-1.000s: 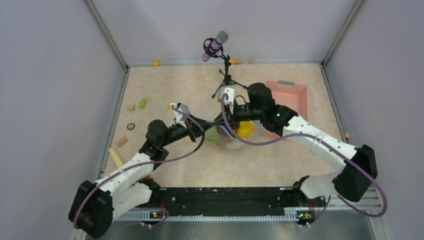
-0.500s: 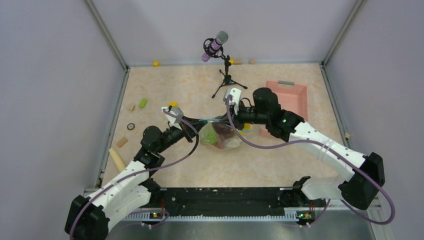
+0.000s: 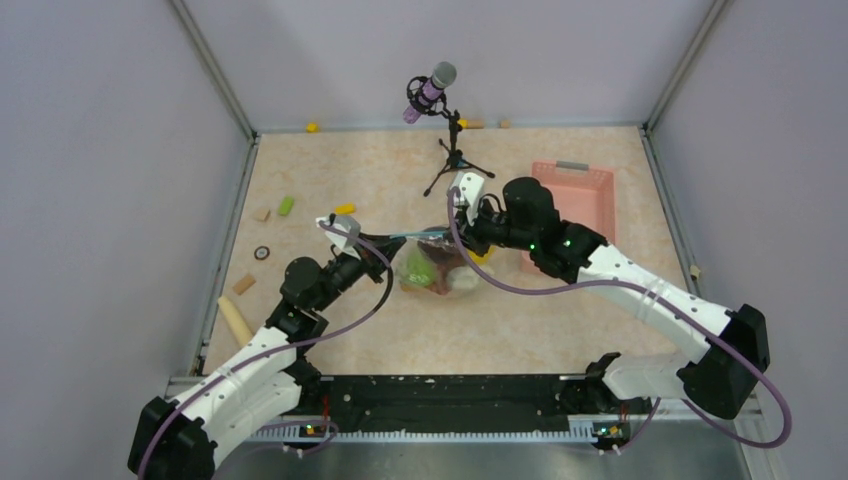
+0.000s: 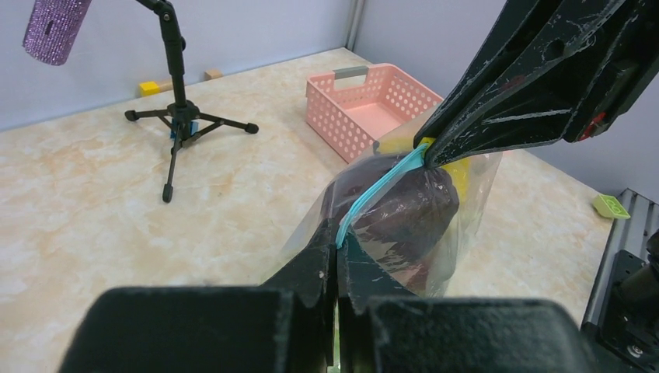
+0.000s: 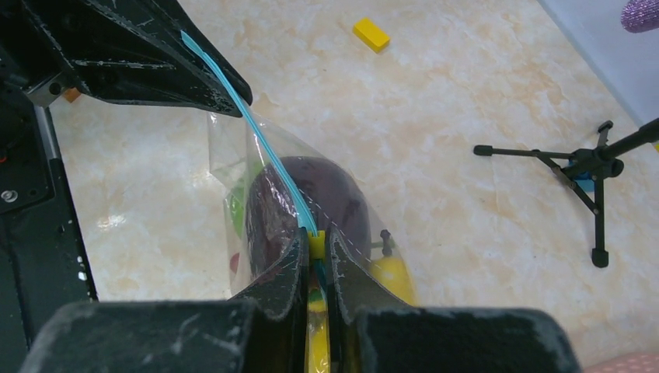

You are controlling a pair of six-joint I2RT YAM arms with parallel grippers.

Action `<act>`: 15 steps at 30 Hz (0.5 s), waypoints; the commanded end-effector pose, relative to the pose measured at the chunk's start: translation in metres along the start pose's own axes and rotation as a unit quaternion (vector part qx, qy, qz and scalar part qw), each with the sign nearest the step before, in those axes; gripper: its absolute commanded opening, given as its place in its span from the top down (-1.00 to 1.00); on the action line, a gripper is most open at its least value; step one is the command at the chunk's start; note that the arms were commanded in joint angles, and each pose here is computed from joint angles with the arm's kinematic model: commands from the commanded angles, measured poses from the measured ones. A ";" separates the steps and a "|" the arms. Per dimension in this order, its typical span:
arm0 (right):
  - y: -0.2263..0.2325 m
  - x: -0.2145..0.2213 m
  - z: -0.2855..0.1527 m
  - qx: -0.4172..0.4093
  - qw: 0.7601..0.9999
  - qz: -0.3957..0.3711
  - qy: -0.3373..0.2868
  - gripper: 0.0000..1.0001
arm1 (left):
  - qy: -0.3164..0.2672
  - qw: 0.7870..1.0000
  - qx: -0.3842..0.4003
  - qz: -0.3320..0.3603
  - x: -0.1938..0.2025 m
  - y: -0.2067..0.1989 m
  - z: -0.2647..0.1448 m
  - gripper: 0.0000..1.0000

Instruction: Place the food in the zip-top bag and seal the zipper

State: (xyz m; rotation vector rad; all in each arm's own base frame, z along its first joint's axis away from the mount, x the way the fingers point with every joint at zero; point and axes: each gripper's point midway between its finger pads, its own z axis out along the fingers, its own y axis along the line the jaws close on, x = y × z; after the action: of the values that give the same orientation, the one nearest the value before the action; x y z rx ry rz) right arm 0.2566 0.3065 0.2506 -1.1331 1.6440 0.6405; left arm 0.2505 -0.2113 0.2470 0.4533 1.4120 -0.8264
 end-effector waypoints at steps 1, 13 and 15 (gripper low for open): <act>-0.045 -0.007 -0.033 0.122 0.992 -0.005 0.014 1.00 | -0.058 0.993 -0.098 0.012 -0.029 0.036 -0.005 1.00; -0.063 -0.002 -0.062 0.192 0.980 -0.029 0.036 1.00 | -0.077 0.987 -0.139 0.007 -0.037 0.048 -0.011 1.00; -0.065 -0.001 -0.066 0.200 0.978 -0.036 0.039 1.00 | -0.077 0.987 -0.143 0.007 -0.036 0.050 -0.011 1.00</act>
State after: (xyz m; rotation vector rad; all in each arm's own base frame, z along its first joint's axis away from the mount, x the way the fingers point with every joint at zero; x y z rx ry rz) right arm 0.2620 0.2819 0.2600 -1.0693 1.6724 0.5079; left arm 0.2577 -0.2009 0.2545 0.3629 1.4064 -0.7880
